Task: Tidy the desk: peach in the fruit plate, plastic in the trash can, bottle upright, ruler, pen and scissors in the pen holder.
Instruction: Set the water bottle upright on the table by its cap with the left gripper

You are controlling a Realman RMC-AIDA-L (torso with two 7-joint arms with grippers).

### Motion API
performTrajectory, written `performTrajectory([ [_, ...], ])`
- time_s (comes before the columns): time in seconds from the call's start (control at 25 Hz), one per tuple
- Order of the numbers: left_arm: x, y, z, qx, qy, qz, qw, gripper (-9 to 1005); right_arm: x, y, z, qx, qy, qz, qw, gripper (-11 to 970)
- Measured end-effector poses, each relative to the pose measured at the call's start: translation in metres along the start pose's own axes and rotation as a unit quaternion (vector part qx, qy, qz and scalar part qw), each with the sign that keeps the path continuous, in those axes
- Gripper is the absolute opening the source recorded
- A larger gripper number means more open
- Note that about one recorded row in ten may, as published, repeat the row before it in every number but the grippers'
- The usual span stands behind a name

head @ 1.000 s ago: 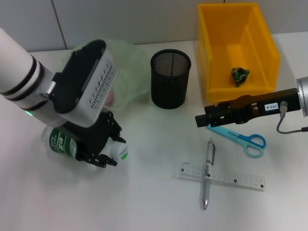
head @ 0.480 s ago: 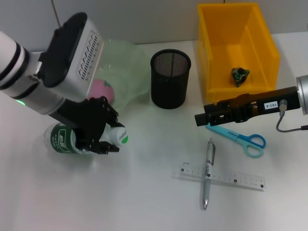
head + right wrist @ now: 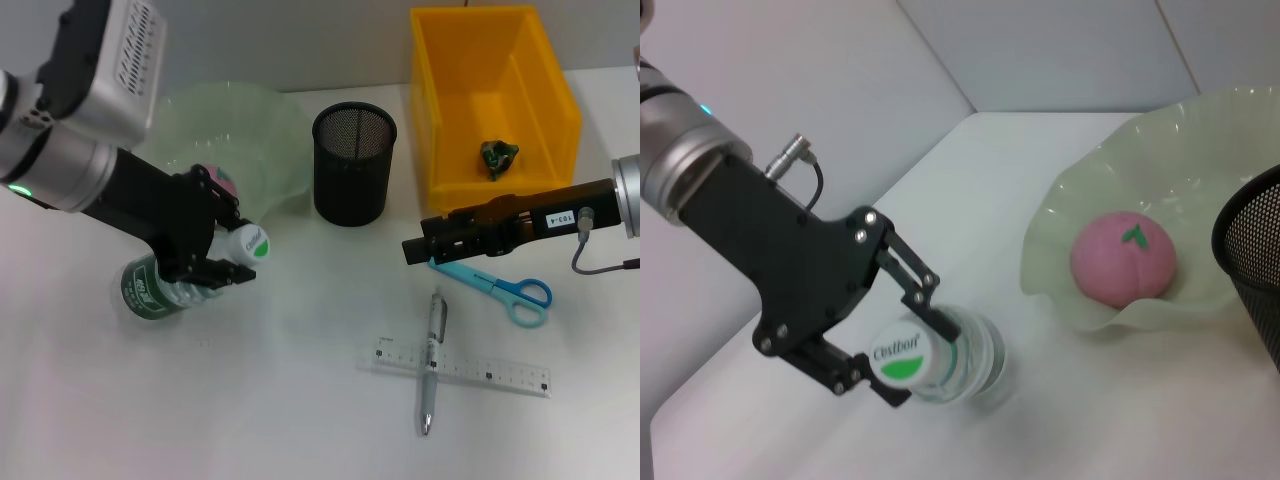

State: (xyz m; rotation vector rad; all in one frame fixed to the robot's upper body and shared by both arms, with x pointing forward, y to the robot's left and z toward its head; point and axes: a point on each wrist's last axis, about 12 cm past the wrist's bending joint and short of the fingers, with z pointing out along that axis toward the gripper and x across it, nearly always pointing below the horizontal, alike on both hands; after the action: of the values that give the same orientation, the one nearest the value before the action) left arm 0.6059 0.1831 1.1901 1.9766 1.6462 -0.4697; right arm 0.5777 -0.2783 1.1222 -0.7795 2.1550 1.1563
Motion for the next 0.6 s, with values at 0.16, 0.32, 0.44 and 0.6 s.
performTrajectory([
  [0.16, 0.005, 0.002, -0.008, -0.012, -0.019, -0.036, 0.999, 450, -0.001, 0.000, 0.000, 0.001, 0.002, -0.003, 1.000, 800],
  [0.32, 0.011, 0.003, -0.018, -0.025, -0.041, -0.069, 0.996, 450, -0.001, 0.001, 0.001, 0.000, 0.008, -0.005, 1.000, 801],
  [0.44, 0.015, 0.003, -0.025, -0.038, -0.062, -0.088, 0.993, 449, -0.001, 0.001, 0.001, -0.001, 0.010, -0.008, 1.000, 801],
  [0.6, 0.024, 0.001, -0.034, -0.054, -0.088, -0.113, 0.988, 449, -0.003, 0.000, -0.001, 0.002, 0.011, -0.011, 1.000, 801],
])
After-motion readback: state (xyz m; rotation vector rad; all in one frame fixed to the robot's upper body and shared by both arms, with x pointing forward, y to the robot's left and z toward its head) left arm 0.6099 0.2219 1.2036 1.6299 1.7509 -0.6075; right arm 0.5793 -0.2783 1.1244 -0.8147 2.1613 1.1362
